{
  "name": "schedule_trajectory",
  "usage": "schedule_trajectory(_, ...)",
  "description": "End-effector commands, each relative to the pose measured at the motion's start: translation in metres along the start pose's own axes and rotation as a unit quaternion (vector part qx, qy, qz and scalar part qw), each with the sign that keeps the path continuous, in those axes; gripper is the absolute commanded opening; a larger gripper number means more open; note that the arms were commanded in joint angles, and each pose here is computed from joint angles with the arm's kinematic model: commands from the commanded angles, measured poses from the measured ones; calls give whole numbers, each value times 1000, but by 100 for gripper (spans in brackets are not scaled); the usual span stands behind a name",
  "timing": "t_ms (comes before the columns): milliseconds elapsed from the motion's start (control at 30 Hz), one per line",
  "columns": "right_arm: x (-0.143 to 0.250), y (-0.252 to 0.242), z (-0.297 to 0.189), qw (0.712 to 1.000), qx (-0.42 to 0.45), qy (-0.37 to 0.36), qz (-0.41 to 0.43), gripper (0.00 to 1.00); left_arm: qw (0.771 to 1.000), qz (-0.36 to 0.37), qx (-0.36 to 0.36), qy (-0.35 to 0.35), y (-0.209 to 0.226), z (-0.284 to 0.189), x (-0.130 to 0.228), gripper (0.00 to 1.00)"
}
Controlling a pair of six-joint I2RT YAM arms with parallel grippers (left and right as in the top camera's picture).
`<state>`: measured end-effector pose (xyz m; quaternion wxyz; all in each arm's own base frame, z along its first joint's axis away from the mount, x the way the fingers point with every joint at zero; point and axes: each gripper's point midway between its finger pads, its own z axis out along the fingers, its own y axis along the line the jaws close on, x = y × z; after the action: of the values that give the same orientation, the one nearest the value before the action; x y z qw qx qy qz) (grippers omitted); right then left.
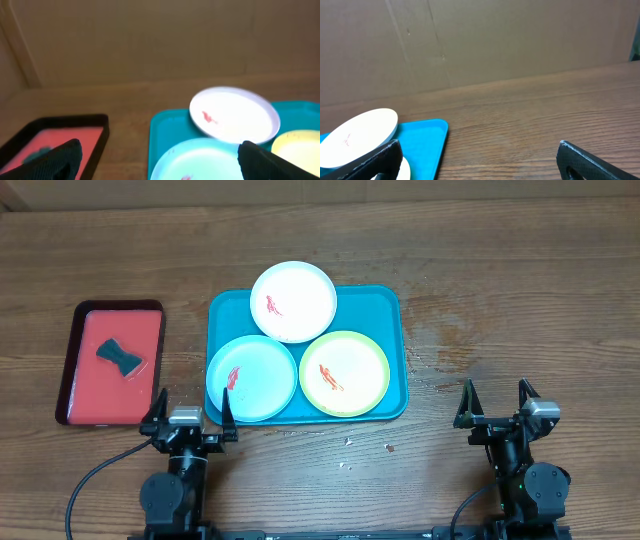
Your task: Clean dirty plates on tray and stack at the side
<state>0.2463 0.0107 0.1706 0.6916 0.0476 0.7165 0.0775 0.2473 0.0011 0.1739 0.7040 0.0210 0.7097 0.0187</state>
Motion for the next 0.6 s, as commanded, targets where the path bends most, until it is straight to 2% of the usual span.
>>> schedule_trajectory(0,1,-1,0,1000,1,-4,-2,100,997,9,55,-52,-19,-2,-24,100)
schedule_trajectory(33,1,-1,0,1000,1,-4,-2,100,993,15,74,-86,-25,-5,-40,100)
schedule_trajectory(267,1,-1,0,1000,1,-4,-2,100,976,30,49,-211,-17,-24,-103,100)
schedule_trajectory(467,1,-1,0,1000,1,-4,-2,100,969,38,28,-244,-9,-39,-149,100)
schedule_trajectory(567,1,-1,0,1000,1,-4,-2,100,978,36,-3,-206,4,-34,-165,100)
